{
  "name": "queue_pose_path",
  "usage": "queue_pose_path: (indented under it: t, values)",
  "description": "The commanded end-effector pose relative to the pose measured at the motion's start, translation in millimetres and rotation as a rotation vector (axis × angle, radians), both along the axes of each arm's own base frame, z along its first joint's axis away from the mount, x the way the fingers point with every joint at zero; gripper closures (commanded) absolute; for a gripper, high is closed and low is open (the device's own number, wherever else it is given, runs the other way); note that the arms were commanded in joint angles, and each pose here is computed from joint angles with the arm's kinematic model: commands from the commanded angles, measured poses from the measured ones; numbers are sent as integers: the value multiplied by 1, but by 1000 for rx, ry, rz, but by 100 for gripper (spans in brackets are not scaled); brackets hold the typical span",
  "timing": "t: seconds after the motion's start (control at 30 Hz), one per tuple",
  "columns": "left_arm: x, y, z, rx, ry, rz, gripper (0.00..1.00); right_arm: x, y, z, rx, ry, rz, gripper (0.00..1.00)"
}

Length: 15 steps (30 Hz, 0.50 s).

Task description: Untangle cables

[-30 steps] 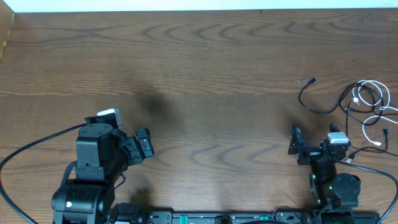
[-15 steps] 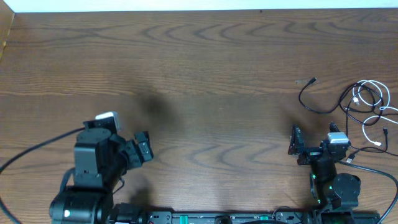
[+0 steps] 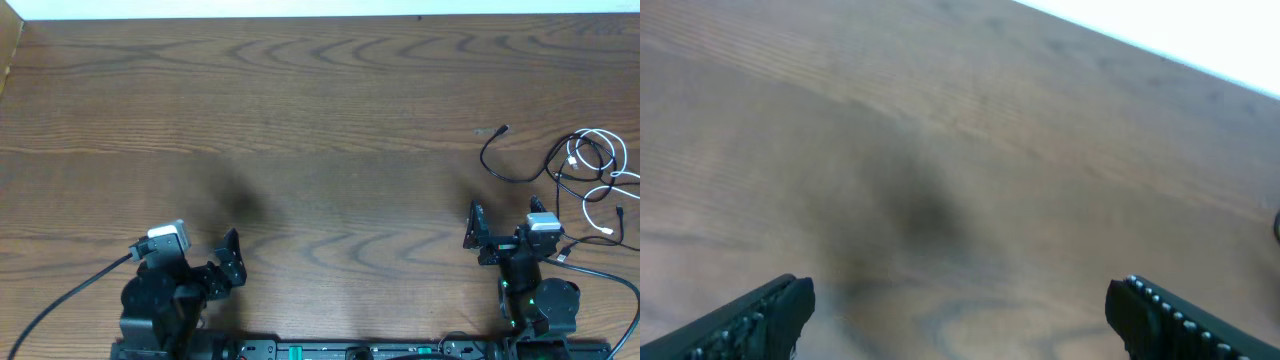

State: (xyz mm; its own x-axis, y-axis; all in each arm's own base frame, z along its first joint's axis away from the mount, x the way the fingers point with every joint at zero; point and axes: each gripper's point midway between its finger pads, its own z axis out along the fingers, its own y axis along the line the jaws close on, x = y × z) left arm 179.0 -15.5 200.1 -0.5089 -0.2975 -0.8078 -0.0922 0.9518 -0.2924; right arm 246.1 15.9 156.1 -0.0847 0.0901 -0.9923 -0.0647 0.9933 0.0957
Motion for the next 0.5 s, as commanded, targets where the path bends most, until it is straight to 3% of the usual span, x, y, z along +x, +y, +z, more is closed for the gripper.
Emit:
queue_pose_path:
  t: [0.0, 0.47]
  values:
    - [5, -3, -13, -2, -56, -22, 2, 0, -3, 0, -6, -1, -14, 1]
    - [47, -13, -4, -43, -425, -59, 2, 0, -3, 0, -6, -1, -14, 1]
